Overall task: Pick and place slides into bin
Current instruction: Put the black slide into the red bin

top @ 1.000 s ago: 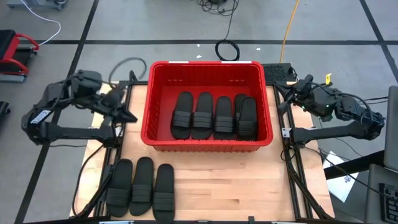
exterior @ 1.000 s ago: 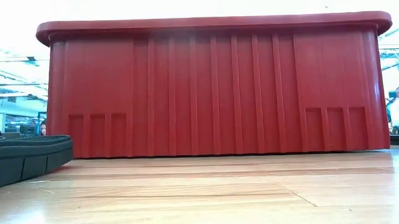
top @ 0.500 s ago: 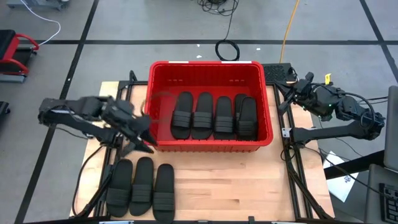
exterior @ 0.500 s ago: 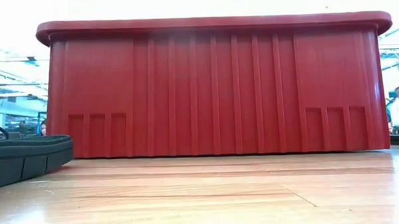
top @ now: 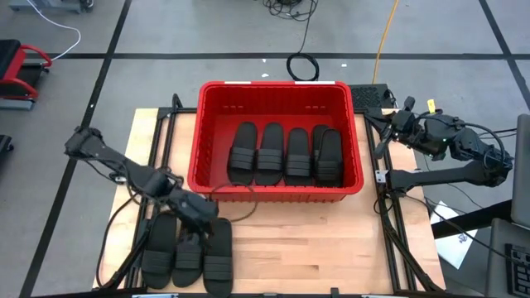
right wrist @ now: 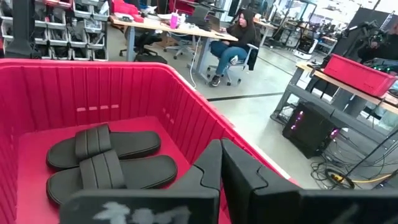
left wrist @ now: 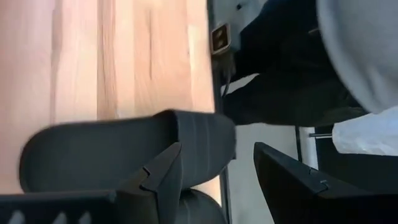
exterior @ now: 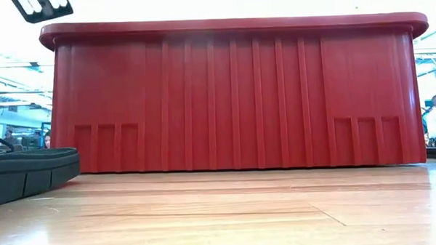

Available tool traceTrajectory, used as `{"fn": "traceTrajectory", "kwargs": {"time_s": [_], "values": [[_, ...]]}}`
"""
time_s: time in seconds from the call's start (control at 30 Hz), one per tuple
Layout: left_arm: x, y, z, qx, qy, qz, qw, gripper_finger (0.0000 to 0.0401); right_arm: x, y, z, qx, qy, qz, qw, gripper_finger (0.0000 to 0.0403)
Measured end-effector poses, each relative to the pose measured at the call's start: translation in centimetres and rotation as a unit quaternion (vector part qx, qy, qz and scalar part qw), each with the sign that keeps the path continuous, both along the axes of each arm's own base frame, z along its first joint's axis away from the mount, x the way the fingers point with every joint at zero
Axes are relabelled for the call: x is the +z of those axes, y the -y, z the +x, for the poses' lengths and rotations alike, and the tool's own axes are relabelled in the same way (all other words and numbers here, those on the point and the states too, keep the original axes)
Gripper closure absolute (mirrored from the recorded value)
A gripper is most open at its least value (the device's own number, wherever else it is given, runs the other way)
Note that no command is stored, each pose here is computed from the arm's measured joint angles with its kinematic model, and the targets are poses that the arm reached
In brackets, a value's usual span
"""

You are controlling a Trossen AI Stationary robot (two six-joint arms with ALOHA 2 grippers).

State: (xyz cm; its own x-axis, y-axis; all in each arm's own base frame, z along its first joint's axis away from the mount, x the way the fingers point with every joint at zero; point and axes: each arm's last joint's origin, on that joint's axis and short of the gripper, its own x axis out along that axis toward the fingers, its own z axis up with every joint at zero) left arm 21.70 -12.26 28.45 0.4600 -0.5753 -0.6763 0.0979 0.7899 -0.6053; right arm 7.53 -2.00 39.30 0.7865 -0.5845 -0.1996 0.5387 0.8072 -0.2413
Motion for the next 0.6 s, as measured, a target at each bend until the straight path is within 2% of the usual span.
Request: {"fn": "traceTrajectory", "kwargs": {"time_s": [0.33, 0.6], "values": [[-5.3, 2.9, 1.9, -0.039, -0.062, -0.017, 0.997, 0.0214, 0.0, -0.2, 0.0, 0.043, 0.002, 0.009, 0.999, 0.0403], [-8.2, 3.9, 3.4, -0.046, -0.078, 0.007, 0.996, 0.0215, 0.0, -0.2, 0.0, 0.048, 0.003, 0.011, 0.999, 0.0403]]}}
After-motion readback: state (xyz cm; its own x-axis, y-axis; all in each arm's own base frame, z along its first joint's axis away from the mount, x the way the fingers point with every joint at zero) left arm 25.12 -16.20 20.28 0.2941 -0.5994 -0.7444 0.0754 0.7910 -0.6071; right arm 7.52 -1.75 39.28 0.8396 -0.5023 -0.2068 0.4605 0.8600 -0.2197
